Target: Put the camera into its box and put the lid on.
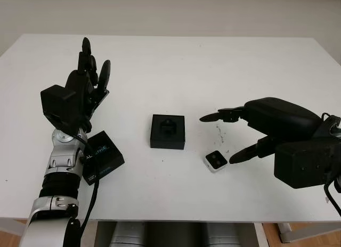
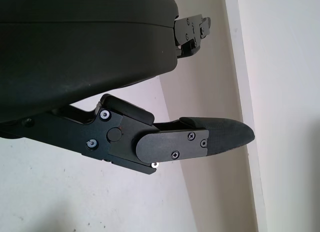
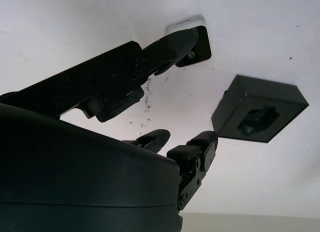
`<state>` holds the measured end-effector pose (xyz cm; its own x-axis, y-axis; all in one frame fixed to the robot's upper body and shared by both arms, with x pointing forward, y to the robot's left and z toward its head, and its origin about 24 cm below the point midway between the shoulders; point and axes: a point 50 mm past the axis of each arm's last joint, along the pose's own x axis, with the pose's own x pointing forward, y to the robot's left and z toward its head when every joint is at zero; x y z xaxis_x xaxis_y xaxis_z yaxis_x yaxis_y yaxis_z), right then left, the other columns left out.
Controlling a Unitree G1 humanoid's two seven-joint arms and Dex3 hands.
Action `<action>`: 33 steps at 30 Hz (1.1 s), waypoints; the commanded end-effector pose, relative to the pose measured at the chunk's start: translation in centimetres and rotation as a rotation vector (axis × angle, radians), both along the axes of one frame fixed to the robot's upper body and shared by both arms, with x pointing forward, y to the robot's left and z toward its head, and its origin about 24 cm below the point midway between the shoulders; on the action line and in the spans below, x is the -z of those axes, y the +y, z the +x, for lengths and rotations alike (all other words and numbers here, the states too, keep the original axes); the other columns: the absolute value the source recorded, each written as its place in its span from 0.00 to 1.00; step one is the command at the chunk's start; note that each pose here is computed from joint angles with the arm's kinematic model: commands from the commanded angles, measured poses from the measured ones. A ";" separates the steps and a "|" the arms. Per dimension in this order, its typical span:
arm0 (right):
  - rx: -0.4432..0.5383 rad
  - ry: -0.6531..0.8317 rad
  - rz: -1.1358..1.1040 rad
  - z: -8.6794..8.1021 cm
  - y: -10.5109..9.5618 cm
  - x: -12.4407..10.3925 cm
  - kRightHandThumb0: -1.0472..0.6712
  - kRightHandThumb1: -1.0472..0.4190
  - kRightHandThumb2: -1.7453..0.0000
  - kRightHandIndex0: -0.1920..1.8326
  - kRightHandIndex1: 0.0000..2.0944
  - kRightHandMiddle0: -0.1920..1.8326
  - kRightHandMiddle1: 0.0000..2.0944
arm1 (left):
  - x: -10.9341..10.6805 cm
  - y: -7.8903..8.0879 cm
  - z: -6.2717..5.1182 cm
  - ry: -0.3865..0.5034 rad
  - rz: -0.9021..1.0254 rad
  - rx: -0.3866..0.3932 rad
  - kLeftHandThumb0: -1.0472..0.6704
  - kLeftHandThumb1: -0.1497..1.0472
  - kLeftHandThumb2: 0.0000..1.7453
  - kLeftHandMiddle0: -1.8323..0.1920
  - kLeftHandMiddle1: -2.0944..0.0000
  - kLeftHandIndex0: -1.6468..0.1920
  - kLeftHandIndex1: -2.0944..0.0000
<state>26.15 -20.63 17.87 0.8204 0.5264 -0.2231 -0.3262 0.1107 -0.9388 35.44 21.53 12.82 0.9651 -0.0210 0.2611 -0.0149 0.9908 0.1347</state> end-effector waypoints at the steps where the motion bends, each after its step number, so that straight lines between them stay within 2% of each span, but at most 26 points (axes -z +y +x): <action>1: -0.017 -0.005 -0.022 -0.3 0.2 0.3 0.27 0.16 0.97 0.31 0.07 0.31 0.10 | -0.4 0.2 -0.2 -0.017 0.020 -0.008 0.16 1.00 0.28 1.00 1.00 1.00 0.99; 10: -0.025 -0.088 -0.096 -0.8 0.2 1.7 0.24 0.15 0.97 0.24 0.03 0.31 0.13 | -0.4 0.3 -0.2 -0.010 -0.009 -0.004 0.15 1.00 0.28 1.00 1.00 1.00 0.99; 14: -0.030 -0.109 -0.096 -0.9 -0.1 2.1 0.23 0.14 0.97 0.24 0.03 0.24 0.31 | -0.4 0.4 -0.3 -0.010 0.007 -0.004 0.15 1.00 0.28 1.00 1.00 1.00 0.99; 15: -0.028 -0.112 -0.095 -0.9 -0.2 2.3 0.23 0.14 0.97 0.24 0.03 0.23 0.33 | -0.4 0.4 -0.3 -0.010 0.003 -0.003 0.15 1.00 0.28 1.00 1.00 1.00 0.99; 22: -0.004 -0.111 -0.045 -0.9 -1.1 3.4 0.27 0.12 0.97 0.24 0.03 0.21 0.37 | -0.5 0.5 -0.3 -0.005 -0.003 -0.006 0.15 1.00 0.28 1.00 1.00 1.00 1.00; 33: 0.021 -0.113 -0.003 -0.8 -1.2 4.1 0.30 0.12 0.97 0.23 0.02 0.19 0.43 | -0.6 0.3 -0.2 -0.009 0.000 0.000 0.16 1.00 0.28 1.00 1.00 1.00 1.00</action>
<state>25.38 -21.79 13.92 0.8493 0.5093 -0.1391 -0.2163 0.0953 -0.9717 35.19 21.65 12.76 0.9680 -0.0217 0.2498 -0.0108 0.9917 0.1279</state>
